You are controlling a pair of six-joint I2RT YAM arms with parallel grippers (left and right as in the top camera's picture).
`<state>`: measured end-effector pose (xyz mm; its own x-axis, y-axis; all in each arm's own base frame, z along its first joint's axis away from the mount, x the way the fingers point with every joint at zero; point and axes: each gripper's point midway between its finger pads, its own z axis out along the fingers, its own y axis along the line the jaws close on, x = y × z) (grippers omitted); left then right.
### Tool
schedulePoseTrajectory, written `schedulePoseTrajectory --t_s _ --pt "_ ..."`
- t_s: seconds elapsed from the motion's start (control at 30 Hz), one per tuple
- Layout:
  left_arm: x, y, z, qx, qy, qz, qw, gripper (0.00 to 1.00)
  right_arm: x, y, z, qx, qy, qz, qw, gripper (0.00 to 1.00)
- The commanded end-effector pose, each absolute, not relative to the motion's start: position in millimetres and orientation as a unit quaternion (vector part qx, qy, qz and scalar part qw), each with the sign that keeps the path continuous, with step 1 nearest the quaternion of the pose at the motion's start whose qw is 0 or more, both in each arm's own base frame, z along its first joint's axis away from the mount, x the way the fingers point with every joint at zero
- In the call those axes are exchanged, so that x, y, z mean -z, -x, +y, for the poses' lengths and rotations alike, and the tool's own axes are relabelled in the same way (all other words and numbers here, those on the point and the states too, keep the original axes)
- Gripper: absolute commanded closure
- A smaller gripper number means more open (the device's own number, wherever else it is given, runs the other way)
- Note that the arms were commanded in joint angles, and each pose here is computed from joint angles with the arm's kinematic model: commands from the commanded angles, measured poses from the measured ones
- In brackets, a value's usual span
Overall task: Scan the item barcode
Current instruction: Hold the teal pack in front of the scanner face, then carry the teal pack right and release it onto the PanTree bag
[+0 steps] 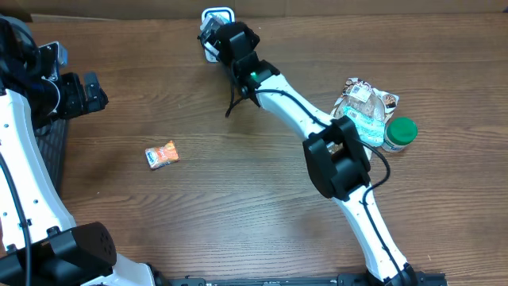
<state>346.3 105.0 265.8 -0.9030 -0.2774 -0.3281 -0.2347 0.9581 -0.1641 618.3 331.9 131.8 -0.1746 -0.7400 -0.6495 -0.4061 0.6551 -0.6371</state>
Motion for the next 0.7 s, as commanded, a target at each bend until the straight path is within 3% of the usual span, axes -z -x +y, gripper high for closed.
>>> schedulePoseTrajectory --t_s 0.0,0.33,0.67 --pt "-266.2 -347.0 105.5 0.059 0.122 0.974 0.179 0.00 -253.8 -596.6 327.1 0.054 0.260 0.766 0.585 0.96" --pt "-266.2 -347.0 105.6 0.059 0.122 0.974 0.179 0.00 -290.9 -475.9 307.4 -0.199 0.226 0.871 0.387 0.96" --pt "-266.2 -346.9 105.5 0.059 0.122 0.974 0.179 0.00 -211.9 -427.2 163.1 -0.143 0.072 0.976 0.146 0.96"
